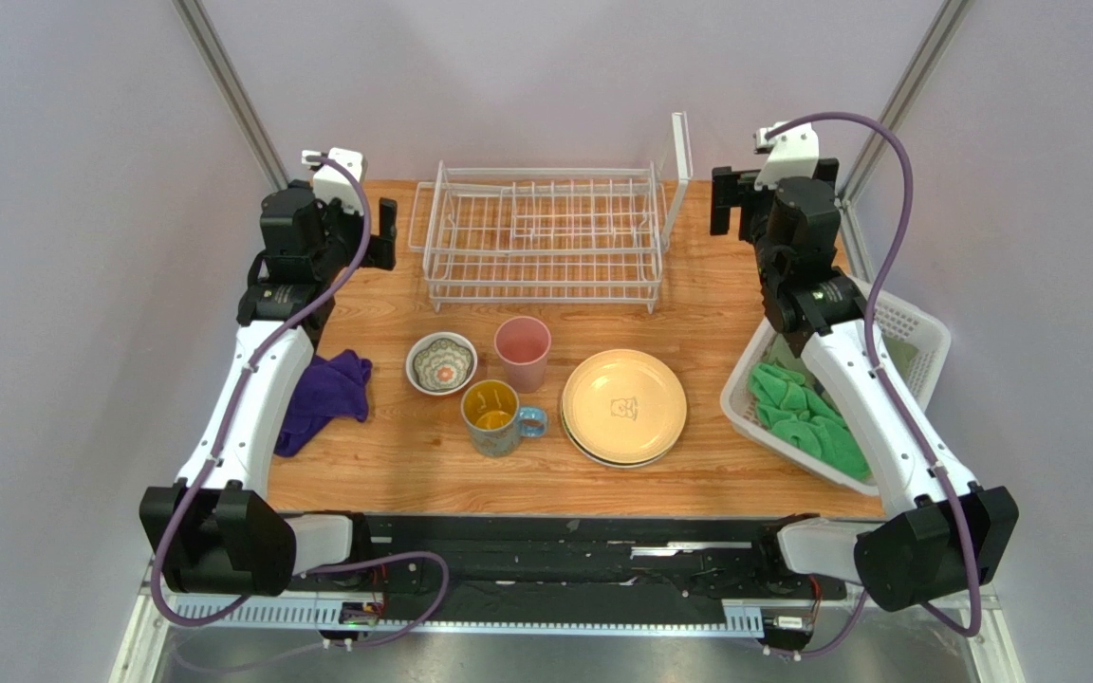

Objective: Unload the mixed dishes from the dish rack
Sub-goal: Reset both arms

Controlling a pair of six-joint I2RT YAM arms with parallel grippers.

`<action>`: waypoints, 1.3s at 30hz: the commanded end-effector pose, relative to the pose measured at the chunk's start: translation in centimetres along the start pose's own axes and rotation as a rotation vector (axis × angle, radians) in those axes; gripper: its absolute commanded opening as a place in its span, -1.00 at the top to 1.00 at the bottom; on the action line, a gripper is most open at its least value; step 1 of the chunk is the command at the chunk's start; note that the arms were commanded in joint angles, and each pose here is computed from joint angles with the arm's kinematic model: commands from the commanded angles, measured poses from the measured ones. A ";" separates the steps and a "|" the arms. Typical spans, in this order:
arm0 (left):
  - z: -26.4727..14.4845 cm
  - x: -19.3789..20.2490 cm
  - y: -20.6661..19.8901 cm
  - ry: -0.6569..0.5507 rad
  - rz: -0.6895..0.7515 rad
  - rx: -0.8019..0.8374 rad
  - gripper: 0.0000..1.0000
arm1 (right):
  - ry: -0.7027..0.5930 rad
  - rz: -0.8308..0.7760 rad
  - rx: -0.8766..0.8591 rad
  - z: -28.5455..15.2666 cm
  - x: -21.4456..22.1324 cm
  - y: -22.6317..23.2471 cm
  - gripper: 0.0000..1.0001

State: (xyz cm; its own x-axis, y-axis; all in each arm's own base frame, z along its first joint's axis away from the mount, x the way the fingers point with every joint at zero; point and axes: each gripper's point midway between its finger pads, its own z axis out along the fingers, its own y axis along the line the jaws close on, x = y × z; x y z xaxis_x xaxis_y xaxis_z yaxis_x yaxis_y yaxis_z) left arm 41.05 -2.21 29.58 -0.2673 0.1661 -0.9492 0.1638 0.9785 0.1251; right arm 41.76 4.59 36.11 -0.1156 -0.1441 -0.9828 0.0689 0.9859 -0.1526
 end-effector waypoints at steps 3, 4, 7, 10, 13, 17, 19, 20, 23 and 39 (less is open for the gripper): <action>-0.9 -4.5 -0.2 -0.159 0.008 0.032 -0.93 | -0.144 0.147 0.034 -2.3 -3.1 -1.2 -0.99; -1.0 -4.6 -0.3 -0.164 0.005 0.033 -0.93 | -0.159 0.159 0.031 -2.5 -3.4 -1.2 -0.99; -1.2 -4.9 -0.7 -0.184 -0.003 0.051 -0.93 | -0.170 0.180 0.032 -3.0 -3.4 -1.3 -0.99; -1.5 -5.2 -0.8 -0.202 -0.003 0.058 -0.93 | -0.169 0.180 0.036 -3.2 -3.3 -1.4 -0.99; -1.7 -5.2 -0.9 -0.209 0.001 0.063 -0.93 | -0.160 0.172 0.039 -3.1 -2.9 -1.5 -0.99; -1.8 -5.3 -1.0 -0.207 0.000 0.065 -0.93 | -0.158 0.168 0.044 -3.0 -2.6 -1.5 -0.98; -1.8 -5.2 -0.9 -0.208 -0.002 0.058 -0.93 | -0.156 0.168 0.041 -3.0 -2.5 -1.4 -0.97; -1.8 -5.2 -0.9 -0.210 -0.002 0.058 -0.93 | -0.153 0.166 0.042 -2.9 -2.5 -1.4 -0.97; -1.9 -5.2 -0.7 -0.210 -0.001 0.050 -0.93 | -0.155 0.164 0.046 -2.9 -2.5 -1.5 -0.97; -2.2 -5.2 -1.0 -0.220 -0.003 0.058 -0.93 | -0.153 0.148 0.034 -2.8 -2.3 -1.3 -0.96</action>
State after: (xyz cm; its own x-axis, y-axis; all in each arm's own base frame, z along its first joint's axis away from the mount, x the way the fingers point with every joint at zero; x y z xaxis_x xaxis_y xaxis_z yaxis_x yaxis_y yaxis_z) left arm 40.70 -3.72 32.94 -0.1260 0.1375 -0.9825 0.2205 0.9695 0.1074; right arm 39.18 4.01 37.24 -0.0095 -0.0242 -0.9997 0.1011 0.9946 -0.0251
